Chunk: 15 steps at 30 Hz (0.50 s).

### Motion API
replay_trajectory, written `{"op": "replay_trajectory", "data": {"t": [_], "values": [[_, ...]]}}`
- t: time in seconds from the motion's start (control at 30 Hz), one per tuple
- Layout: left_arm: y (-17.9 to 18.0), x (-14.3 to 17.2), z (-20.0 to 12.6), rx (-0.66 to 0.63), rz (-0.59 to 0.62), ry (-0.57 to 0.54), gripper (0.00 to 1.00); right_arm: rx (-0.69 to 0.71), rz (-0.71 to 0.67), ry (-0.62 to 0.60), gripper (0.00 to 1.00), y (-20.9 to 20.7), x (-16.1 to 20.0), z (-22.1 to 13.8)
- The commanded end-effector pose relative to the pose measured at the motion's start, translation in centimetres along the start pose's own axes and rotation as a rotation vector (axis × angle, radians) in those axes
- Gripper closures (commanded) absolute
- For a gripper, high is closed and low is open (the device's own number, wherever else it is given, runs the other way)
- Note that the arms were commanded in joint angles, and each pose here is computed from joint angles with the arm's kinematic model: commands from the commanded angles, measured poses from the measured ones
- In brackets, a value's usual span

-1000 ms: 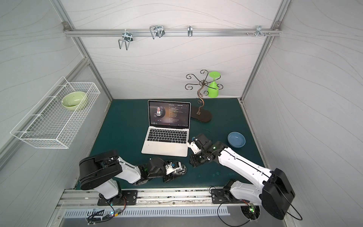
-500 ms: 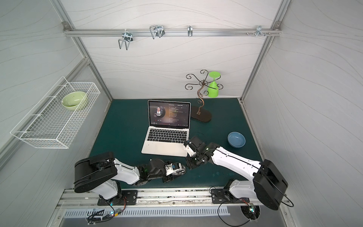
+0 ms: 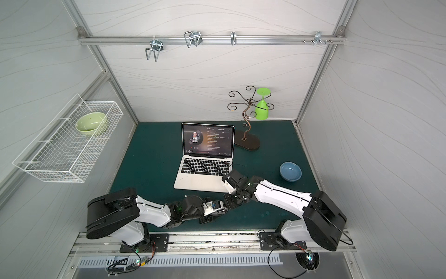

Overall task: Remove the wireless mouse receiver from the laptop
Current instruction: Insert the USB plug into the mouse.

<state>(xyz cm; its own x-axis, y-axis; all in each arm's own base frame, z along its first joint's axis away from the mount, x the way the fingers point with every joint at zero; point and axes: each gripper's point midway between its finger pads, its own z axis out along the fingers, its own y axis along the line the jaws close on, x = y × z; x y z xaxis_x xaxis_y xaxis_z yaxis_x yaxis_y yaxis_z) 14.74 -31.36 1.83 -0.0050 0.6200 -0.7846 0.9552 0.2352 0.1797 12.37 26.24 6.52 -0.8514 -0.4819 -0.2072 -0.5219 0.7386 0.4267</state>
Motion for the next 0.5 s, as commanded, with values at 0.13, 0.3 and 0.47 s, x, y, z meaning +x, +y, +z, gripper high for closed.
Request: {"op": "replay_trajectory", "data": {"t": [0.13, 0.3, 0.47], "values": [[0.9, 1.5, 0.0, -0.050, 0.021, 0.076, 0.87, 0.000, 0.015, -0.012, 1.00, 0.6, -0.9, 0.1], [0.9, 1.6, 0.0, -0.050, 0.018, 0.081, 0.89, -0.015, 0.059, -0.017, 1.00, 0.7, -1.1, 0.7], [0.8, 1.5, 0.1, -0.047, 0.019, 0.079, 0.91, -0.004, 0.067, -0.011, 1.00, 0.3, -0.8, 1.1]]}}
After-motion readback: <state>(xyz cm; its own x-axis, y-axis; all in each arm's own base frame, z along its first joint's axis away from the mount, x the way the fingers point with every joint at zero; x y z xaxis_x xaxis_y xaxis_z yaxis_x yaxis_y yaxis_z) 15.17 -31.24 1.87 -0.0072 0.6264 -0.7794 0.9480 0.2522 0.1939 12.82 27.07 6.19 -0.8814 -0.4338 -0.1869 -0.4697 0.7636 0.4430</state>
